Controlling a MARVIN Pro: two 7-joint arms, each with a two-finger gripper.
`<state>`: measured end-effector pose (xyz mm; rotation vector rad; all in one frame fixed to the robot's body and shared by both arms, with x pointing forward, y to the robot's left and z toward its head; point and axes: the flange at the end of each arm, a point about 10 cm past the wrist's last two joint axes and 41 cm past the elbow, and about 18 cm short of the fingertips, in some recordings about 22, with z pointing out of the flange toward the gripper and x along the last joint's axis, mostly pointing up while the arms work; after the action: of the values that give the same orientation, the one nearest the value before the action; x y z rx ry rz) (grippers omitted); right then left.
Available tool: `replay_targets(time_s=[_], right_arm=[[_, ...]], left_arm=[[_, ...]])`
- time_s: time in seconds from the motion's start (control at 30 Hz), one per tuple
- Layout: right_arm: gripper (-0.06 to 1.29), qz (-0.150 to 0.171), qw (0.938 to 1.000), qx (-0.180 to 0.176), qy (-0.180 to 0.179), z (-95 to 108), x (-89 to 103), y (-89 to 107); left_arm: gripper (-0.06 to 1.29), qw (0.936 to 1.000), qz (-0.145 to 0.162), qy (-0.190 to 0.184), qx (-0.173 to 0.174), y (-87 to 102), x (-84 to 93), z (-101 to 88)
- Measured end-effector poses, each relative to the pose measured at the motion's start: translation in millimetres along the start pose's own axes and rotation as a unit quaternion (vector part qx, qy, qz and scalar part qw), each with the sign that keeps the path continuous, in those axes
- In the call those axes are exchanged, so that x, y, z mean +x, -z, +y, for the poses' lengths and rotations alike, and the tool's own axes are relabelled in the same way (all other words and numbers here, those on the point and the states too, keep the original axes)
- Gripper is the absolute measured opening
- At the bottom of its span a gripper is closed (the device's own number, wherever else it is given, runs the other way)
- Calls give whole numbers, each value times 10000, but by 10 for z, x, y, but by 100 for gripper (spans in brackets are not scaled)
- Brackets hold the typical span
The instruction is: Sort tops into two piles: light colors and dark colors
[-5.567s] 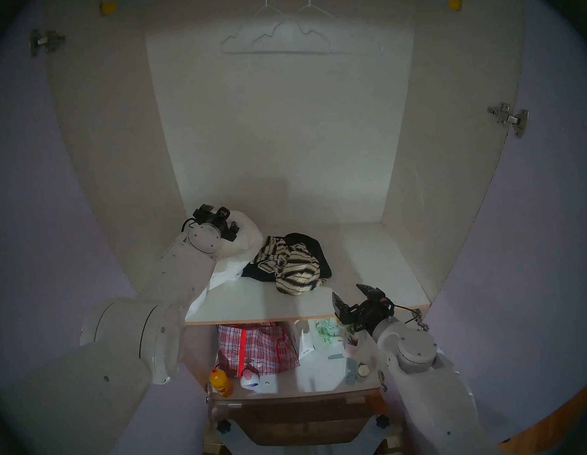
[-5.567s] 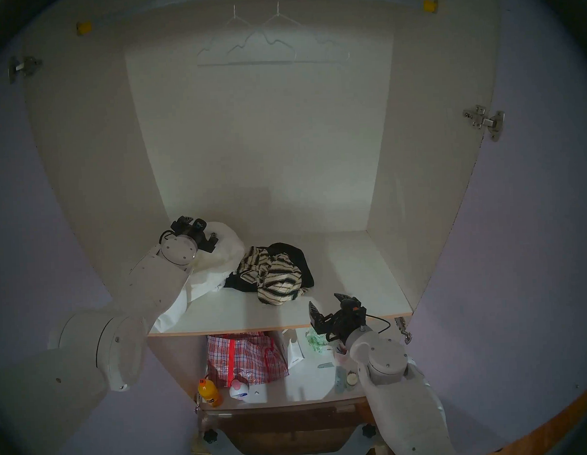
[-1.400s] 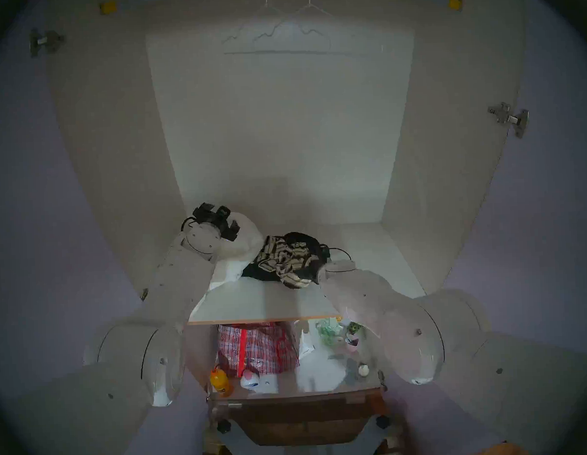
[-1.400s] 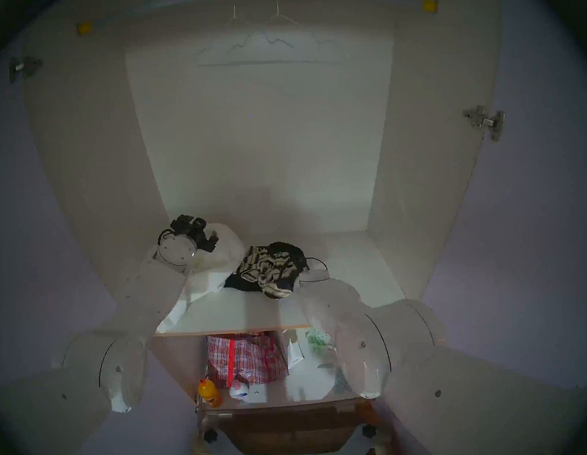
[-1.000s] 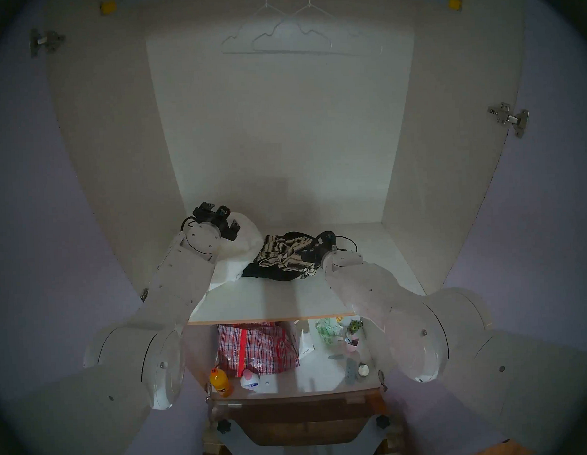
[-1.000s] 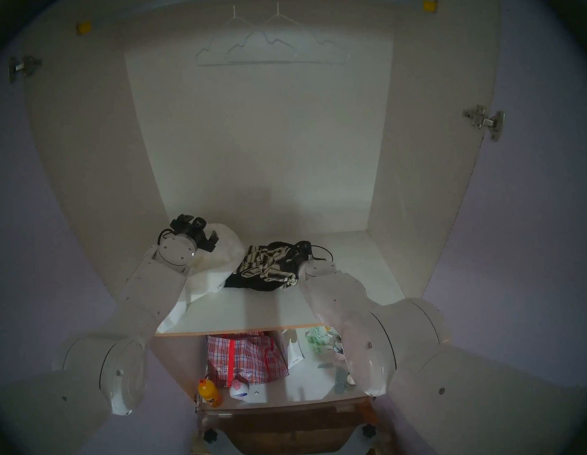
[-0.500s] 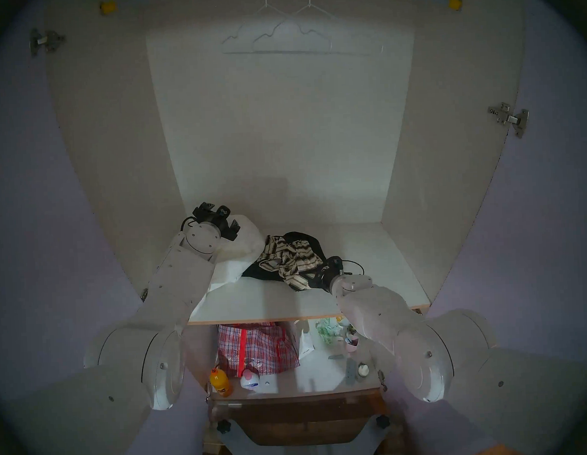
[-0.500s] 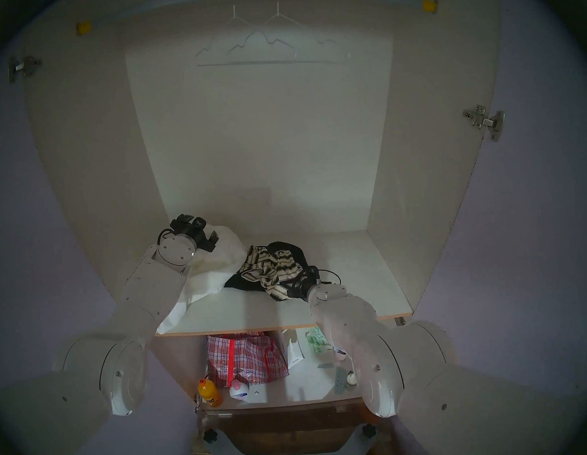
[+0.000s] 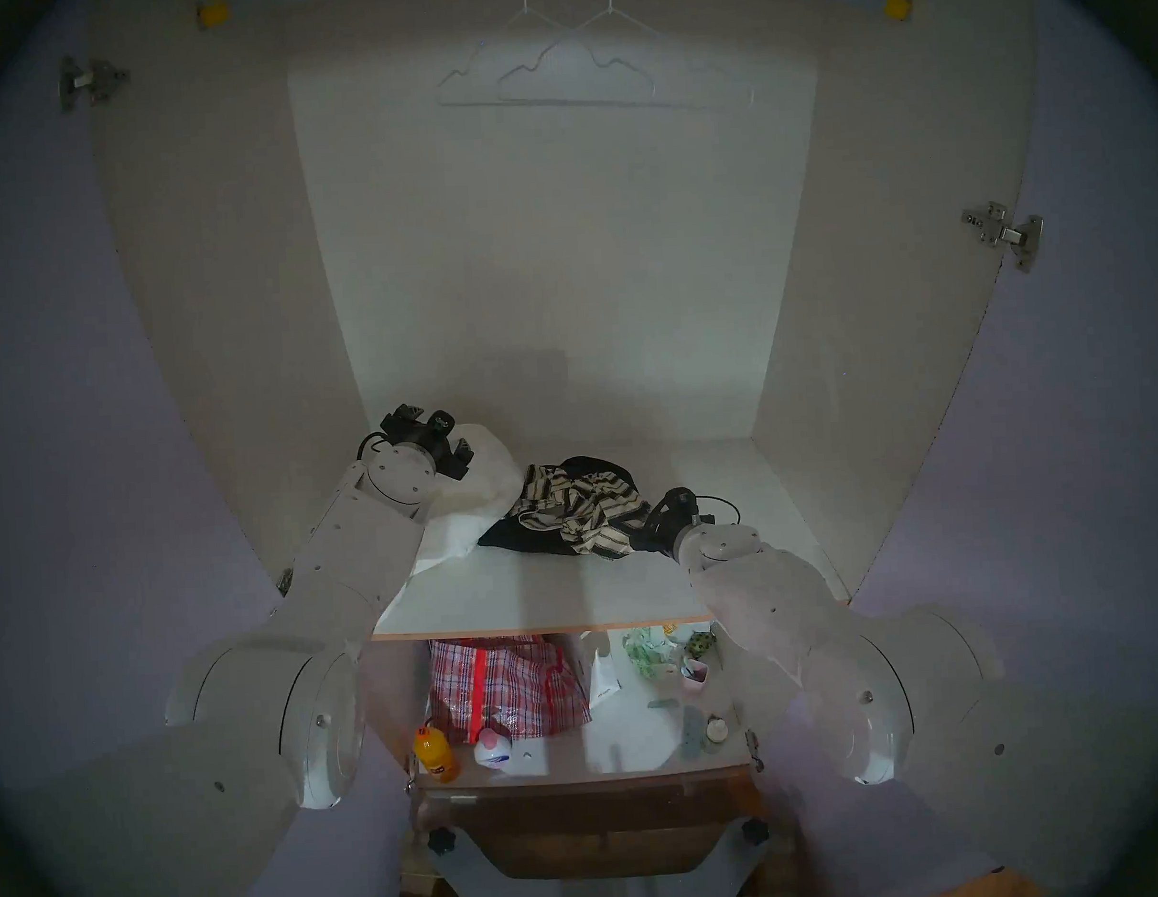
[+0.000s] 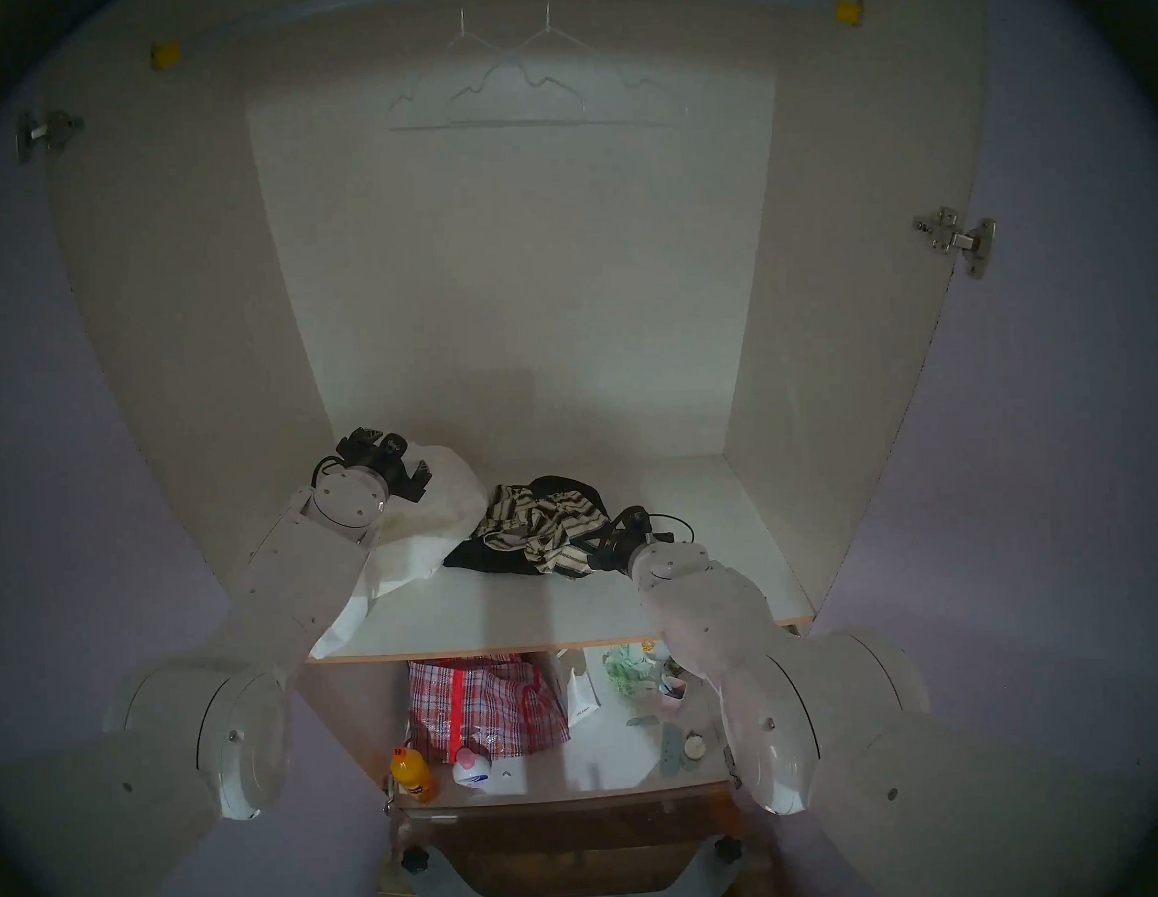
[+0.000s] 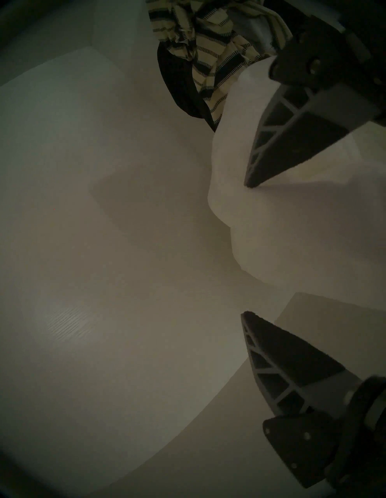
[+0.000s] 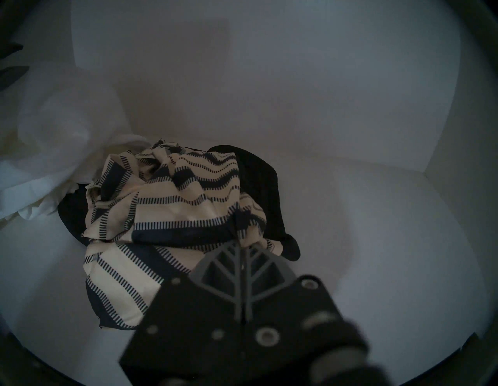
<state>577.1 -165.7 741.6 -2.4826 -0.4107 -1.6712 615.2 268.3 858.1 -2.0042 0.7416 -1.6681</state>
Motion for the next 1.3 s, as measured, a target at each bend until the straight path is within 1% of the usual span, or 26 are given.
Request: replay_targets(time_s=[0.1,0.17,0.2,0.23,0.3,0.33,0.37,0.43,0.47,0.53,0.63,0.7,0.8,0.9,0.97,1.03,1.1,1.17,1.23,1.3], right_arm=[[-2,92,9999,-85,99,161,71,22],[-2,124,9996,-188,172,330,98,56],[-2,128,9995,-221,193,384,101,69],[-2,123,9990,-335,266,567,97,118],[-2,102,9983,-461,335,760,81,177],[-2,99,9981,-487,358,810,78,194],[-2,80,9975,-557,418,938,59,241],[-2,71,9973,-558,468,998,32,272],[-2,76,9974,-525,483,984,26,272],[-2,98,9977,-424,510,916,24,257],[-2,171,9984,-184,501,691,49,193],[-2,273,9984,102,480,395,101,117],[-2,441,9967,514,441,-46,202,26],[-2,635,9929,928,388,-509,329,-37],[-2,748,9899,1155,352,-769,408,-57],[-2,837,9870,1333,326,-975,468,-63],[-2,885,9855,1408,323,-1053,489,-58],[-2,900,9851,1430,321,-1068,481,-50],[-2,905,9852,1419,326,-1045,454,-37],[-2,912,9854,1394,339,-996,422,-19]], left_arm=[[124,10000,-15,2,-9,0,-13,8],[124,10000,-24,3,-14,0,-20,14],[124,10000,-27,3,-15,0,-22,14],[124,10000,-34,4,-19,1,-28,18],[124,10000,-40,6,-23,0,-33,22],[124,10000,-41,6,-24,0,-34,24],[124,10000,-48,7,-26,1,-39,26],[124,10000,-52,8,-28,0,-42,29],[124,10000,-52,9,-28,0,-42,30],[124,10000,-54,8,-25,0,-43,28],[124,10000,-53,9,-23,0,-42,29],[124,10000,-54,9,-20,0,-43,28],[124,10000,-51,-1,-7,-2,-40,15],[124,10000,-33,-24,17,-6,-23,-16],[124,10000,-5,-39,20,-9,-1,-19],[124,10000,29,-62,9,-11,23,-10],[124,9999,61,-85,-11,-14,49,10],[124,9999,87,-87,-30,-16,75,29],[124,9999,107,31,-33,-20,95,31],[124,9996,121,273,-5,-22,100,-11]])
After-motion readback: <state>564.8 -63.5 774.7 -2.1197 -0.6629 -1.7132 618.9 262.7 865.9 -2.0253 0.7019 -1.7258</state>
